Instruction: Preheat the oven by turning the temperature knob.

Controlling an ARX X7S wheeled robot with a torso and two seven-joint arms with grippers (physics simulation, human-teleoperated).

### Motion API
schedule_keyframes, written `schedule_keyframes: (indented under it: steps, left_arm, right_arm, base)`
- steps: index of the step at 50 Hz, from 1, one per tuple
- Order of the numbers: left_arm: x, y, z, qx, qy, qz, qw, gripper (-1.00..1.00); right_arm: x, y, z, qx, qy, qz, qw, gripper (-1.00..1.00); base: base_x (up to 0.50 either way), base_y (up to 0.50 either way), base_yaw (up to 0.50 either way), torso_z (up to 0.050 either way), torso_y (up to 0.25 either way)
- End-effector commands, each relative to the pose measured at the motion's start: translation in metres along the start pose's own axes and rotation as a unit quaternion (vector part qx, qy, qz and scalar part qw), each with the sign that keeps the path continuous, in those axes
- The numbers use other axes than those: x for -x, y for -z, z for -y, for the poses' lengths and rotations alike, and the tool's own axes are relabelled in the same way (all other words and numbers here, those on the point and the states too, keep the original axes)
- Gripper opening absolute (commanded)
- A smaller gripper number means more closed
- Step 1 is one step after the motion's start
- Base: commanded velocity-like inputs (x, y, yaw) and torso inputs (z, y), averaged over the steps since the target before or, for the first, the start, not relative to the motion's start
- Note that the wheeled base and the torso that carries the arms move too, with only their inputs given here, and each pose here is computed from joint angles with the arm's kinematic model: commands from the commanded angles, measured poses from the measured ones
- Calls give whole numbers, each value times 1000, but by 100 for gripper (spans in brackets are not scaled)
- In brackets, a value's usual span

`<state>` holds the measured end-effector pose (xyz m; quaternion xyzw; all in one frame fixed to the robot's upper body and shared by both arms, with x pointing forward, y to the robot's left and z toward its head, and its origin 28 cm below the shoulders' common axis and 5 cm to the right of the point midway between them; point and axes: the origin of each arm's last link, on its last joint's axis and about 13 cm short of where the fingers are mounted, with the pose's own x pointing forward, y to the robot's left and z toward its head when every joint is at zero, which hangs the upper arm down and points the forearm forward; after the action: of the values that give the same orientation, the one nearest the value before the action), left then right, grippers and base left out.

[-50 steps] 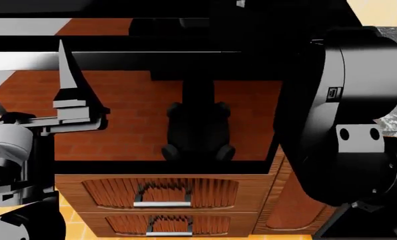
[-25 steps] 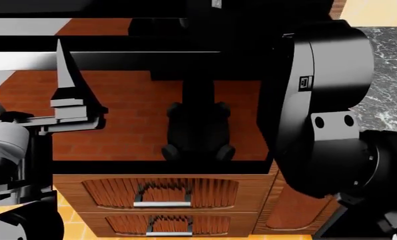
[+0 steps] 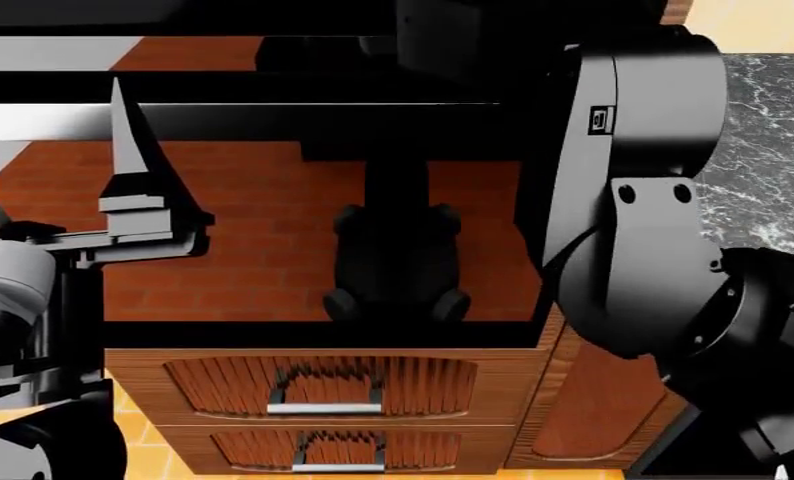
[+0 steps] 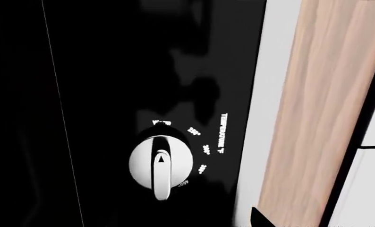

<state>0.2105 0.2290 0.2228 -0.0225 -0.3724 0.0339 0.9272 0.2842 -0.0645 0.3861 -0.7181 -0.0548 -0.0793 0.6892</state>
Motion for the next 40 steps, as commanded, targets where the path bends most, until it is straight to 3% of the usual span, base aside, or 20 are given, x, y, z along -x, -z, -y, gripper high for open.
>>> schedule_keyframes:
  steps: [1, 40]
  left_arm:
    - [0, 0, 0, 1, 0, -1, 1000, 100]
    - [-1, -2, -2, 7, -3, 0, 1000, 100]
  right_arm:
    - [-7, 2, 3, -3, -5, -12, 1000, 100]
    - [-16, -13, 10, 3, -15, 1, 1000, 100]
  base:
    - [0, 0, 0, 0, 0]
    - [0, 0, 0, 0, 0]
